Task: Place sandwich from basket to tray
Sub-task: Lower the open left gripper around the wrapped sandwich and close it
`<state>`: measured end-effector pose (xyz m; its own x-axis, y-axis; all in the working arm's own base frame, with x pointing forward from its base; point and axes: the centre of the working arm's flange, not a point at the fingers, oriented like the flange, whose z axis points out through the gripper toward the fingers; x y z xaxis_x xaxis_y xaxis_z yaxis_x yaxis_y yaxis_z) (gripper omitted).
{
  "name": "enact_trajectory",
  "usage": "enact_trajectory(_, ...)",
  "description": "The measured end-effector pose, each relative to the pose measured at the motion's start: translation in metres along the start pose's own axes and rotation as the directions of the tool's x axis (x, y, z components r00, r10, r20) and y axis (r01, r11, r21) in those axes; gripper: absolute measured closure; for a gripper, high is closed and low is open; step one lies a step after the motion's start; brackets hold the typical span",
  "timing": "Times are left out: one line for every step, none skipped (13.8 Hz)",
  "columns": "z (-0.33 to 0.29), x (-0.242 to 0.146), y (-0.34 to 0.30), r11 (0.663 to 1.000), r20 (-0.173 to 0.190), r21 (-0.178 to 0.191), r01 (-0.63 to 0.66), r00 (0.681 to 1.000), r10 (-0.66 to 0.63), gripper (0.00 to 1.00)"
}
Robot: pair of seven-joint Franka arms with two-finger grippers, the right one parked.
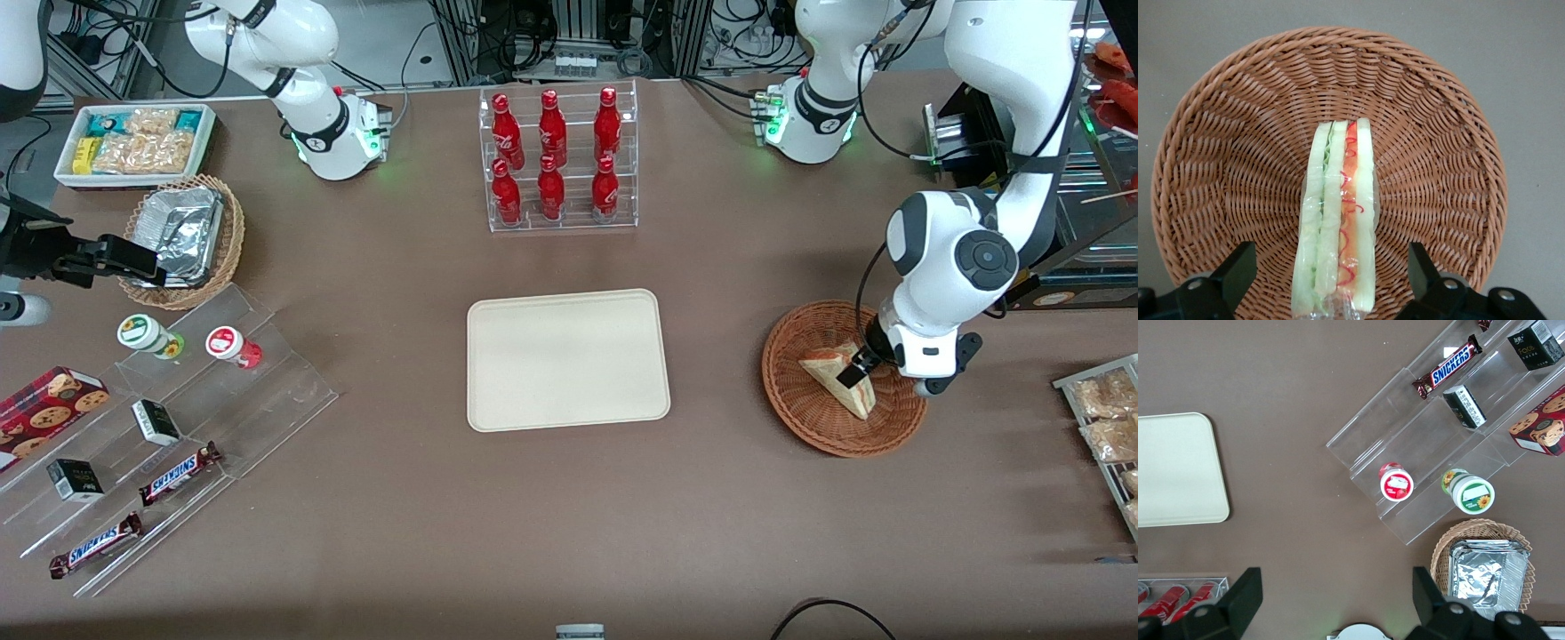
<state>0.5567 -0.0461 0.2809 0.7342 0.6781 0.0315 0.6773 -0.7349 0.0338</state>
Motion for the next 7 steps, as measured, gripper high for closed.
enact_trajectory(0.004, -0.001, 0.0, 1.0, 0.002, 0.001, -0.001, 1.0, 0.001, 0.0)
enact_trajectory(0.009, -0.002, 0.001, 1.0, 0.003, 0.001, -0.004, 1.0, 0.004, 0.0)
enact_trajectory(0.015, -0.005, 0.004, 1.0, 0.004, -0.002, -0.01, 1.0, 0.01, 0.0)
enact_trajectory(0.021, -0.009, 0.007, 1.0, 0.006, -0.006, -0.013, 1.0, 0.013, 0.0)
enact_trajectory(0.027, -0.012, 0.009, 1.0, 0.011, -0.004, -0.013, 1.0, 0.013, 0.0)
enact_trajectory(0.032, -0.013, 0.01, 1.0, 0.016, -0.001, -0.013, 1.0, 0.013, 0.0)
enact_trajectory(0.035, -0.014, 0.009, 1.0, 0.02, 0.002, -0.013, 1.0, 0.013, 0.0)
